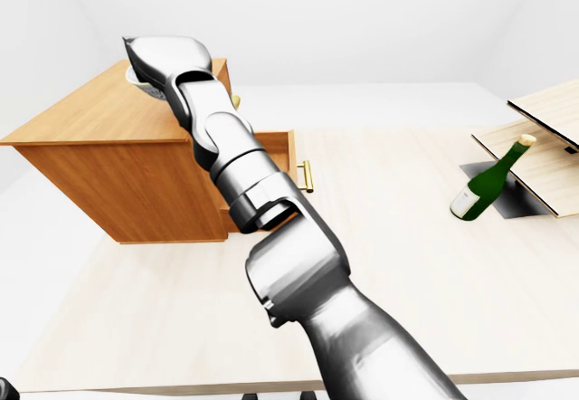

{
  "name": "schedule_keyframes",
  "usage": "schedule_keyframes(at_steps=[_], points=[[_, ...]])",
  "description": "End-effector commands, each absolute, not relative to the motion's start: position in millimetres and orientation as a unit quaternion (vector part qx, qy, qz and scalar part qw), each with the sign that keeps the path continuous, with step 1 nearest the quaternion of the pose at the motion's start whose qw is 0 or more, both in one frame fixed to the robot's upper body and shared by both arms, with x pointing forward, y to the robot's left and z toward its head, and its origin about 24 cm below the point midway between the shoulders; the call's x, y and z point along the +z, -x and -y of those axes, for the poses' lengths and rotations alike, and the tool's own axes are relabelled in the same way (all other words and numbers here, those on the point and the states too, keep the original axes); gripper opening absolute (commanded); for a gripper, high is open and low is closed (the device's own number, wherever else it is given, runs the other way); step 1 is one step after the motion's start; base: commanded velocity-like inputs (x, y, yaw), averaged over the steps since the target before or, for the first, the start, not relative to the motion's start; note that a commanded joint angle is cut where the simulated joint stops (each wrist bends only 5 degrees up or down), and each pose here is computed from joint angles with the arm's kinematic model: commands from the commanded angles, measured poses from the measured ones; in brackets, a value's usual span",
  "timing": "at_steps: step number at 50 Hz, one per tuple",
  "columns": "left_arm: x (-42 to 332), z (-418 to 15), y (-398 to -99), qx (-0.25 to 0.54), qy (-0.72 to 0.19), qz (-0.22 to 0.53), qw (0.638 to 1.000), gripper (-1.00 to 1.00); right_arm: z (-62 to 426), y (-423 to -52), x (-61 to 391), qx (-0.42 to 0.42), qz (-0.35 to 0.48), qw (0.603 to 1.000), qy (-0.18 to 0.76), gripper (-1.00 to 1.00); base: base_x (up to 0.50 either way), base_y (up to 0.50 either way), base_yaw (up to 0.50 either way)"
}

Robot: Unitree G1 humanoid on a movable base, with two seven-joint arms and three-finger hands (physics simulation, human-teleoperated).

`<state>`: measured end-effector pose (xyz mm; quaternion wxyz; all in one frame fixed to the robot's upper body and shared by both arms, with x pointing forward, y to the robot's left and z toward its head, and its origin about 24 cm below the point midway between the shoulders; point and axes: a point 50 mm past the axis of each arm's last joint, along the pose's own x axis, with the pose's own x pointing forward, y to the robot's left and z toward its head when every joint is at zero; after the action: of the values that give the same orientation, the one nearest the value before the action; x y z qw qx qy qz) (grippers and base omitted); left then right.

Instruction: Put the bowl on top of the cabinet.

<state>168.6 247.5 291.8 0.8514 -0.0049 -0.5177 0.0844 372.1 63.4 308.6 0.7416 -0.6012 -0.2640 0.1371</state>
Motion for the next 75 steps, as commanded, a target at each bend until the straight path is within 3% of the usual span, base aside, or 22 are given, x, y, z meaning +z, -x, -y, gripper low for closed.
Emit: schedule_keyframes(at_steps=[1,43,75], points=[[292.3,-247.0,-167.8,0.083,0.006,0.520,0.850,0.89,-69.1,-368.7,311.7,0.135,0.275,0.745,0.592,-1.00,0.00,0.00,0.00],[295.2,-247.7,-164.7,0.081,0.015,0.527,0.846,0.89,-97.3,-352.1,301.6,0.168,0.294,0.738,0.583,-1.00,0.00,0.00,0.00],[294.9,-246.5,-163.8,0.079,0.018,0.527,0.846,0.89,-90.9,-360.9,277.0,0.169,0.266,0.747,0.585,-1.00,0.00,0.00,0.00]])
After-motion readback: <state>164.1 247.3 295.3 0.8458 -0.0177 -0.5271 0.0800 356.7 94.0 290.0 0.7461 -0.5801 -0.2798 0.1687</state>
